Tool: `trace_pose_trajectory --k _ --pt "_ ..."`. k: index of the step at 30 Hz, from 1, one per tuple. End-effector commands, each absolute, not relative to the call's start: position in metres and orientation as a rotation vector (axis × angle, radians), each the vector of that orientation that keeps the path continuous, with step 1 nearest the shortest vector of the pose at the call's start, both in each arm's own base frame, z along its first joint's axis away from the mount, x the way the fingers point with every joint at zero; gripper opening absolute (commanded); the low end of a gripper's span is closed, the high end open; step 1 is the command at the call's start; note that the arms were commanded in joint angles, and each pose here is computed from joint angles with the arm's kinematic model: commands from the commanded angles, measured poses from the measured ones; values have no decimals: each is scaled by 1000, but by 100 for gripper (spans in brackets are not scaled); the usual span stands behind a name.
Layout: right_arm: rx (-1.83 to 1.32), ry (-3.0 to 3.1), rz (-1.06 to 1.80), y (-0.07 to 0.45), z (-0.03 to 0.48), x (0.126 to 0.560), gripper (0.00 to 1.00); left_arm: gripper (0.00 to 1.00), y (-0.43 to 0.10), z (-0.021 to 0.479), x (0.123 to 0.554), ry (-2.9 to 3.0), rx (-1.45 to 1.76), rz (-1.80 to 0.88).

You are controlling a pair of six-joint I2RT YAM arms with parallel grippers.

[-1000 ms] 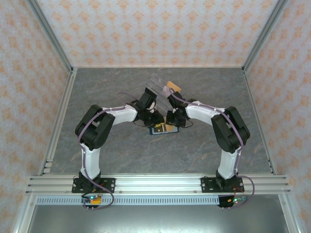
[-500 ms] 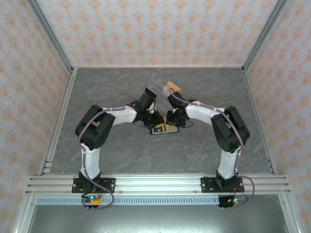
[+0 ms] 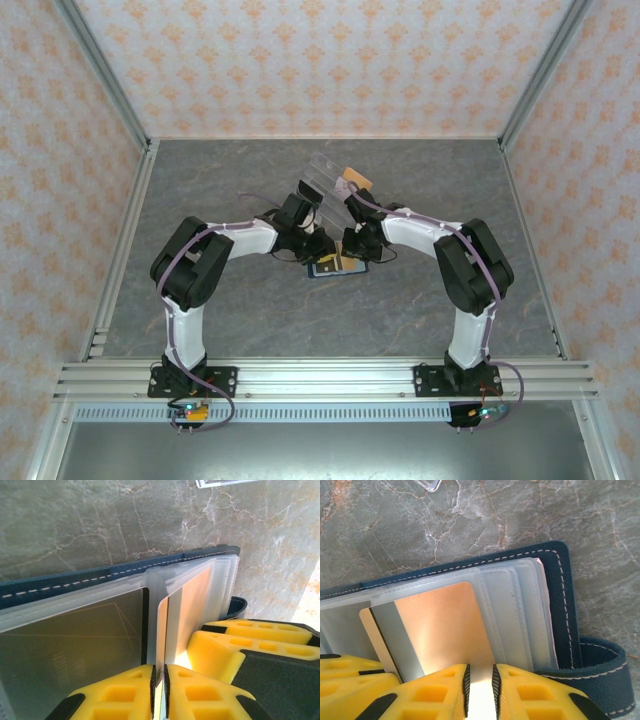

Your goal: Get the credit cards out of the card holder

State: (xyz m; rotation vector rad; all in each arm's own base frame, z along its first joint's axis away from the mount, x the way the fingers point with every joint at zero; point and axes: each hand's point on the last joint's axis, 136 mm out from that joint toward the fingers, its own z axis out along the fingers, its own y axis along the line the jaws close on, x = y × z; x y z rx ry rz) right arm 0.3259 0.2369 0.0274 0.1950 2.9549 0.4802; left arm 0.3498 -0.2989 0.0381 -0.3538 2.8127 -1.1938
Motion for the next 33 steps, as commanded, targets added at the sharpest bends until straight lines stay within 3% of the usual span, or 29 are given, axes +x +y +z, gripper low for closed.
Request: trace_pose_trajectory --k 1,9,16,21,33 --pt "196 3030 369 226 3 315 22 14 -304 72 356 2707 -251 -1281" --pt "197 3027 367 225 3 315 22 10 -303 67 355 2722 -257 -1269" --pt "201 3036 362 225 1 314 21 24 -281 45 353 2808 -324 -1062" --pt "201 3036 362 225 0 314 21 28 -284 36 353 2824 -340 -1082" --pt "201 3038 361 225 -1 313 21 17 -295 31 356 2826 -323 -1138"
